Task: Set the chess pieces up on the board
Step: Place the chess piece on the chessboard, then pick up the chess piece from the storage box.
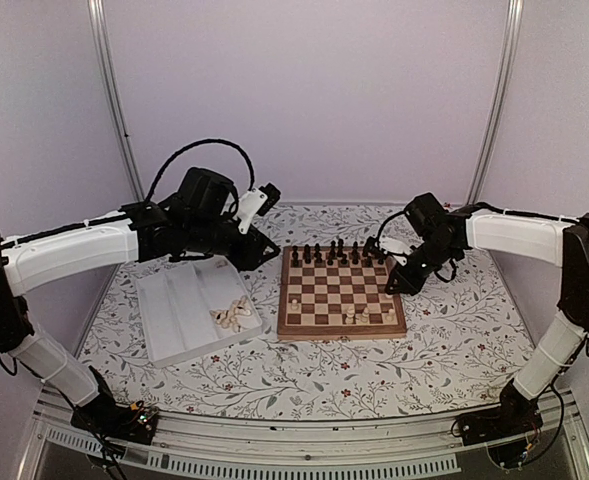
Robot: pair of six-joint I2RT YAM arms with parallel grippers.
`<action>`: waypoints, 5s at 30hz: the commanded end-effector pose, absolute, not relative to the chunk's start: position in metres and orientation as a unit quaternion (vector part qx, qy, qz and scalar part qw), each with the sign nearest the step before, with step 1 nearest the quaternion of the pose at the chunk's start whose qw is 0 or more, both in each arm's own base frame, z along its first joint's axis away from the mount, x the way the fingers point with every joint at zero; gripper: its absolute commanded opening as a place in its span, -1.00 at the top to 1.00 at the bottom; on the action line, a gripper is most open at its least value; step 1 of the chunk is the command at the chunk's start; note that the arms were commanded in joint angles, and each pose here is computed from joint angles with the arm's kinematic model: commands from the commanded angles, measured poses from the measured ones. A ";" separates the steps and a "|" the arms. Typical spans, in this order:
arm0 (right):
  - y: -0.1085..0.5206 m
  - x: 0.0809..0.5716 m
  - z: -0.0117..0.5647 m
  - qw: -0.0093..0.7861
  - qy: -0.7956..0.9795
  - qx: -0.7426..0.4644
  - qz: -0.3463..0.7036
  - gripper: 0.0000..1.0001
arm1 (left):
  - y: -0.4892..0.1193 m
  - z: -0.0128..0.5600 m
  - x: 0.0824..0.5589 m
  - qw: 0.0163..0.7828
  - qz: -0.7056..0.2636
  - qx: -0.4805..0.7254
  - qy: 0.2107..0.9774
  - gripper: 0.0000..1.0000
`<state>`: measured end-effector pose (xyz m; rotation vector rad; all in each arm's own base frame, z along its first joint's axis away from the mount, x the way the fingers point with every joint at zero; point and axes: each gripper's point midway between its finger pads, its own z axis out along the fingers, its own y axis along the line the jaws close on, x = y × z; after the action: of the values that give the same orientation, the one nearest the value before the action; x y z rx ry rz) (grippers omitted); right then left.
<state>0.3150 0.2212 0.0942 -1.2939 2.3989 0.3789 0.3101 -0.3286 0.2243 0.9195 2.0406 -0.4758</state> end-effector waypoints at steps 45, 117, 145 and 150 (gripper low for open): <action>0.239 0.316 0.130 0.221 0.838 -0.464 0.183 0.17 | -0.229 0.155 0.346 0.339 -0.075 0.204 0.915 0.13; 0.237 0.293 0.129 0.239 0.820 -0.478 0.205 0.15 | -0.184 0.011 0.463 0.230 -0.010 0.205 0.951 0.10; 0.263 0.282 0.174 0.254 0.749 -0.547 0.275 0.13 | -0.190 0.092 0.397 0.225 -0.089 0.206 0.948 0.96; 0.287 0.282 0.216 0.298 0.685 -0.606 0.272 0.12 | -0.253 0.143 0.344 0.219 -0.232 0.287 0.903 0.95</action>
<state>0.2916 0.2655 0.1807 -1.4831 2.0234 0.6900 0.3965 -0.1978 0.1097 0.5764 2.5694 -0.2898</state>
